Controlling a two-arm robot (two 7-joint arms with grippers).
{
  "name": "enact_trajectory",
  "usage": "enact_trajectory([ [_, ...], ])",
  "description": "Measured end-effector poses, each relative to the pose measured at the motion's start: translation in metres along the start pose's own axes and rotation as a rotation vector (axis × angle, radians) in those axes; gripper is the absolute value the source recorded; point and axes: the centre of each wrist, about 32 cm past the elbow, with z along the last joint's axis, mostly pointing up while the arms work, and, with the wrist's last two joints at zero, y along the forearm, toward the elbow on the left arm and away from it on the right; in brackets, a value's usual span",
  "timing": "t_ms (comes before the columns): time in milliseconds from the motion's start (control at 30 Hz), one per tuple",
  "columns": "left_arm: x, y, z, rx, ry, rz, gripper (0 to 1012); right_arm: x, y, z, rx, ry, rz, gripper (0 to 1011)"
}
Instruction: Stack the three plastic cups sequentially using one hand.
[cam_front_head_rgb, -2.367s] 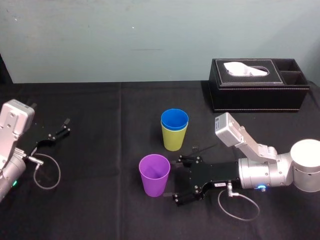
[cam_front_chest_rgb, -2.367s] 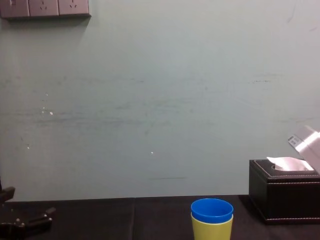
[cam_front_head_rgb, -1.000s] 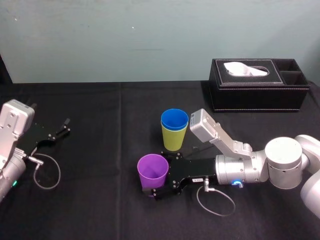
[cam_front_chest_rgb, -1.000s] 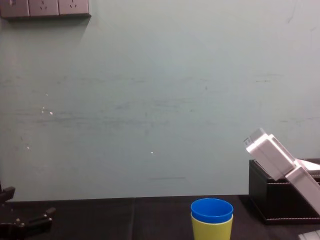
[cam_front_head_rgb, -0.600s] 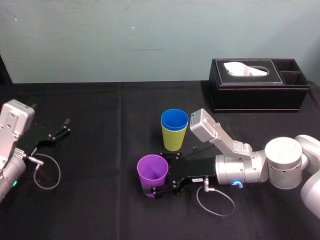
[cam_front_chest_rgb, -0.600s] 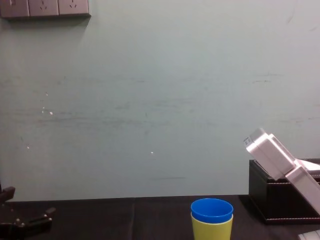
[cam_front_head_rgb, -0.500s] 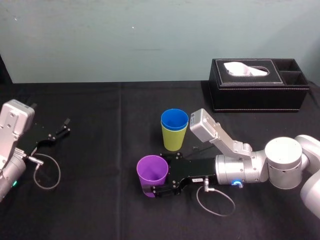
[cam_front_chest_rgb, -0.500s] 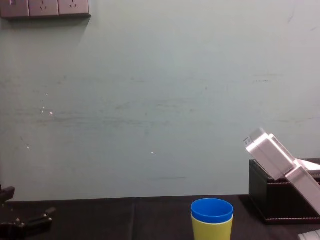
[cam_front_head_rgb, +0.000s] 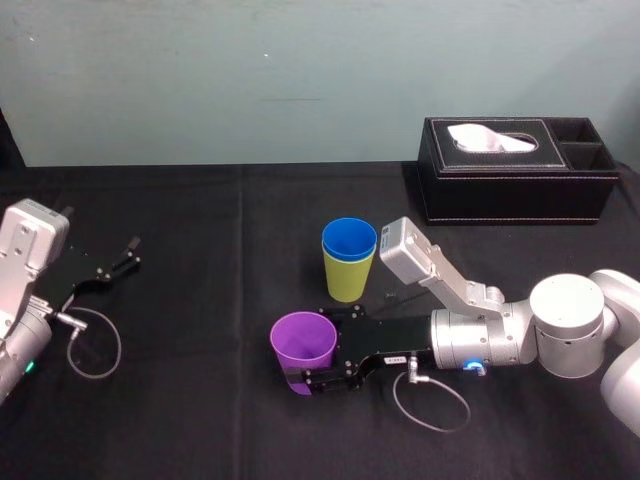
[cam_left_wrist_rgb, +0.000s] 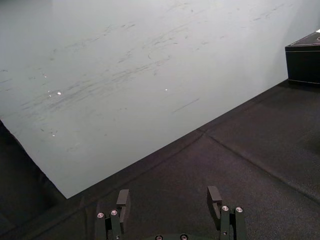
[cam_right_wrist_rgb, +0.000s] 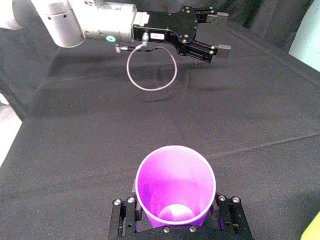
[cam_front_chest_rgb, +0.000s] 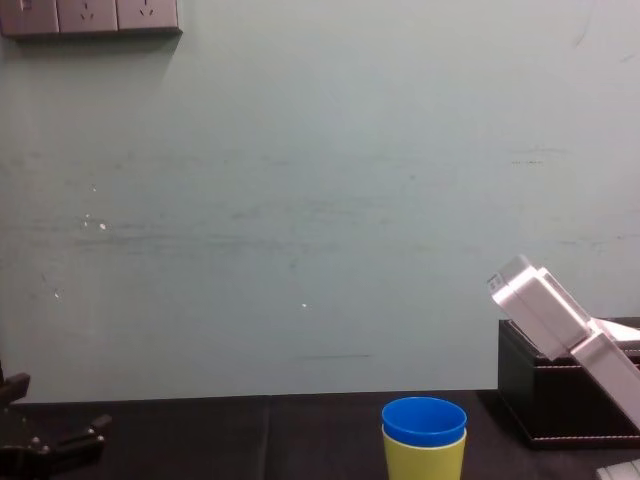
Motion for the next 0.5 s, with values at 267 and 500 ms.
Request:
enact_trajectory([
  [267,0.0000,0.000,0.000,0.000,0.000,0.000,1011,-0.0075,-0.007,0.011,0.010,-0.020,-0.049,741],
  [500,0.0000,0.000,0.000,0.000,0.000,0.000,1011,-0.0156,-0.023,0.033,0.063,-0.026,-0.110,741],
])
